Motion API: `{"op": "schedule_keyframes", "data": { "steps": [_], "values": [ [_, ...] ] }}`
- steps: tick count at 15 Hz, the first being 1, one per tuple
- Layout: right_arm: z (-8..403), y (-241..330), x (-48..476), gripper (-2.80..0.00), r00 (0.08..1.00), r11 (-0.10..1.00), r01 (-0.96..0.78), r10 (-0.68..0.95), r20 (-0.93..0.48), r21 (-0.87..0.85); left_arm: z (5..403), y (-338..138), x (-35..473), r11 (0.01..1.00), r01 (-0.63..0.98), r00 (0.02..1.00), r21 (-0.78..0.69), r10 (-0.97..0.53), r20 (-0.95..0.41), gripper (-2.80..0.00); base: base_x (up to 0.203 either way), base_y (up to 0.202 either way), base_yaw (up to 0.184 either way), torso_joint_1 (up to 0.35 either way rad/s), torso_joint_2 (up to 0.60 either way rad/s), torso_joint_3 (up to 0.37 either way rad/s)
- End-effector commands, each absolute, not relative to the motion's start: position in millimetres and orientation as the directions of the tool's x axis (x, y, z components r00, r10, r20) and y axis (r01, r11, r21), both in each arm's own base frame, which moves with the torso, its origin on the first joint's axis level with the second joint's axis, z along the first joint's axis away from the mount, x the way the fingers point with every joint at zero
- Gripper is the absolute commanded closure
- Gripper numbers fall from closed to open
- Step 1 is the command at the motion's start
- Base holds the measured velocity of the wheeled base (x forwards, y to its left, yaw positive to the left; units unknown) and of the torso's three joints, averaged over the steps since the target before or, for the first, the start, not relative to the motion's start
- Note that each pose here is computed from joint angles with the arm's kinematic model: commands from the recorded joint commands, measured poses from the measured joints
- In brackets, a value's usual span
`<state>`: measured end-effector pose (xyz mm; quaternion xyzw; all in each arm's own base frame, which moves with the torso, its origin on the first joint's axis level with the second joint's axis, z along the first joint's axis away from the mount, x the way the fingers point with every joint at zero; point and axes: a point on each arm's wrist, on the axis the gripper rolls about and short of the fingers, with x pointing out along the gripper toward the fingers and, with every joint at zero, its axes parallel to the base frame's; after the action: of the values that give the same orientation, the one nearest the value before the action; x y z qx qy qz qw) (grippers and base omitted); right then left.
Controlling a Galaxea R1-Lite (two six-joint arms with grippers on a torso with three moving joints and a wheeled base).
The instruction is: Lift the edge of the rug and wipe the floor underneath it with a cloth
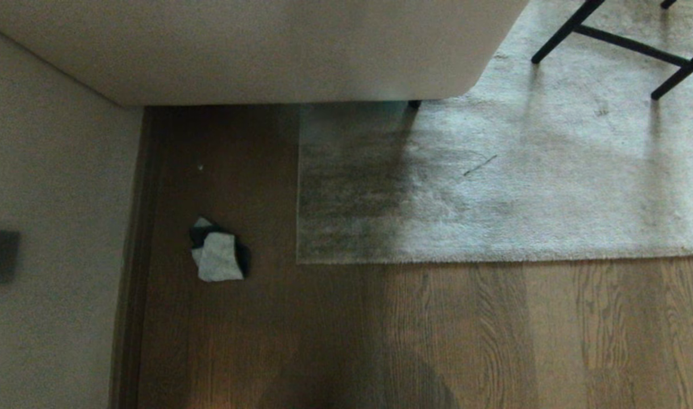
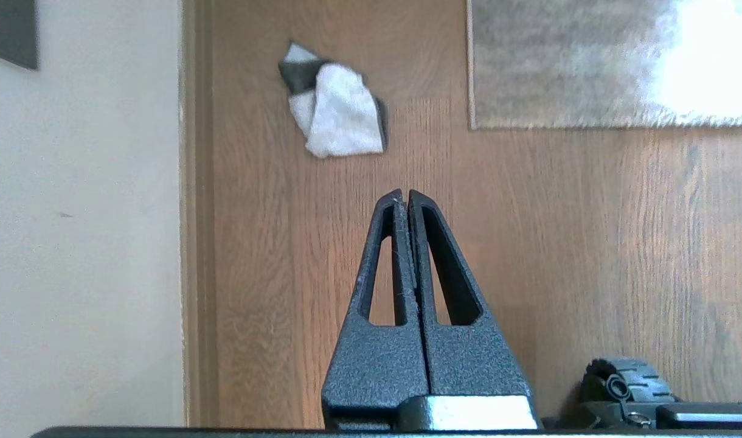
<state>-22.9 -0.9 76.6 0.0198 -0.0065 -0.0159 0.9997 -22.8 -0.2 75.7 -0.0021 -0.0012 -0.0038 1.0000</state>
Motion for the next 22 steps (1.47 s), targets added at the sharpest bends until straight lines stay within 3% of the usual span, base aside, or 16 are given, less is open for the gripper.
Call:
{"op": "schedule_keyframes", "data": {
  "steps": [1, 22],
  "values": [
    [76.7, -0.9, -22.8, 0.00, 0.999, 0.999, 0.032, -0.032, 0.012, 0.040, 75.8, -0.2, -22.8, 1.000, 0.008, 1.000, -0.005, -0.008, 0.003, 0.00, 0.000, 0.000, 0.000, 0.000, 0.00, 0.198],
    [76.7, -0.9, -22.8, 0.00, 0.999, 0.999, 0.032, -0.032, 0.012, 0.040, 75.8, -0.2, -22.8, 1.000, 0.008, 1.000, -0.006, -0.008, 0.003, 0.00, 0.000, 0.000, 0.000, 0.003, 0.00, 0.200]
  ]
}}
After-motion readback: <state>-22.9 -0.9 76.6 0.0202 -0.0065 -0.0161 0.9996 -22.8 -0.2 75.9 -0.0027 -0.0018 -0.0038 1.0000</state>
